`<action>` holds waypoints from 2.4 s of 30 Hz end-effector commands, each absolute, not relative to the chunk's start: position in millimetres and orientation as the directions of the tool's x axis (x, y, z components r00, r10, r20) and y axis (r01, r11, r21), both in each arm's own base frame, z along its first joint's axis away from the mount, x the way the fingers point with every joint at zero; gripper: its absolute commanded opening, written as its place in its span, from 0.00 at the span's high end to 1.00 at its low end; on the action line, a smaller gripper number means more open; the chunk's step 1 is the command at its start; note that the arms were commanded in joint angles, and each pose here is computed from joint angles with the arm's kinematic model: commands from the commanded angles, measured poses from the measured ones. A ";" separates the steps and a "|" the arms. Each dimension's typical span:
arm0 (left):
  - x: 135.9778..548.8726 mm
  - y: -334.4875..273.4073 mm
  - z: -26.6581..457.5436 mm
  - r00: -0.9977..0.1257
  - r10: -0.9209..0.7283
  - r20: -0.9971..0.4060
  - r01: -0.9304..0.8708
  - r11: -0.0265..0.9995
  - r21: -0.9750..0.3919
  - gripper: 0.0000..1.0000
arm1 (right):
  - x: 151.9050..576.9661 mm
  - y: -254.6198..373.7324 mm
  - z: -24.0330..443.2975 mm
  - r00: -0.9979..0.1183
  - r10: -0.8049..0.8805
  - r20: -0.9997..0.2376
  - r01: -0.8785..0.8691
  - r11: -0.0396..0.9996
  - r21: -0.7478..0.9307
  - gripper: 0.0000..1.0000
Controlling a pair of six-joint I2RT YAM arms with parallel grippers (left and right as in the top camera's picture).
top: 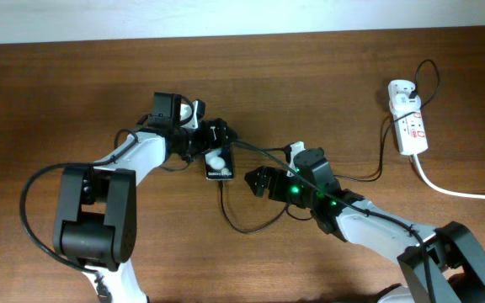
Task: Plug charger to phone and switch on socket
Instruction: 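Lower the plugged phone flat onto the table with the left gripper, then open both grippers and move the right gripper toward the power strip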
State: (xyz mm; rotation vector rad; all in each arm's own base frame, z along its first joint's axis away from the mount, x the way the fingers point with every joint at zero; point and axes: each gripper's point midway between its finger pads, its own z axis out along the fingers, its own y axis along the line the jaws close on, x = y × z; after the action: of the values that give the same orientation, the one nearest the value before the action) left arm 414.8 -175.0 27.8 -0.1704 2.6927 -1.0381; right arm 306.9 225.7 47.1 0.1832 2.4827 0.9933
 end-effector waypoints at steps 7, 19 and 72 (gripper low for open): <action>410.5 -146.3 -9.6 -0.957 -0.227 -0.183 -0.095 0.836 -0.541 0.01 | 307.9 226.6 53.3 -0.883 0.278 -0.378 -0.066 0.723 0.687 0.01; 414.1 -136.3 -13.9 -0.948 -0.241 -0.206 -0.112 0.863 -0.493 0.01 | 307.9 226.6 53.3 -0.883 0.278 -0.378 -0.066 0.723 0.687 0.01; 417.1 -44.3 -25.0 -0.875 -0.460 -0.152 -0.367 0.834 -0.412 0.01 | 344.4 185.1 56.0 -0.745 0.398 -0.535 0.049 0.833 0.551 0.01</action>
State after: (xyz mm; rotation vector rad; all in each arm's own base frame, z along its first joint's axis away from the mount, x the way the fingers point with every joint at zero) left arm 443.2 -66.6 20.7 -0.5048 2.6554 -0.7032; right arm 344.1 179.5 45.2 0.3551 2.3433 0.6390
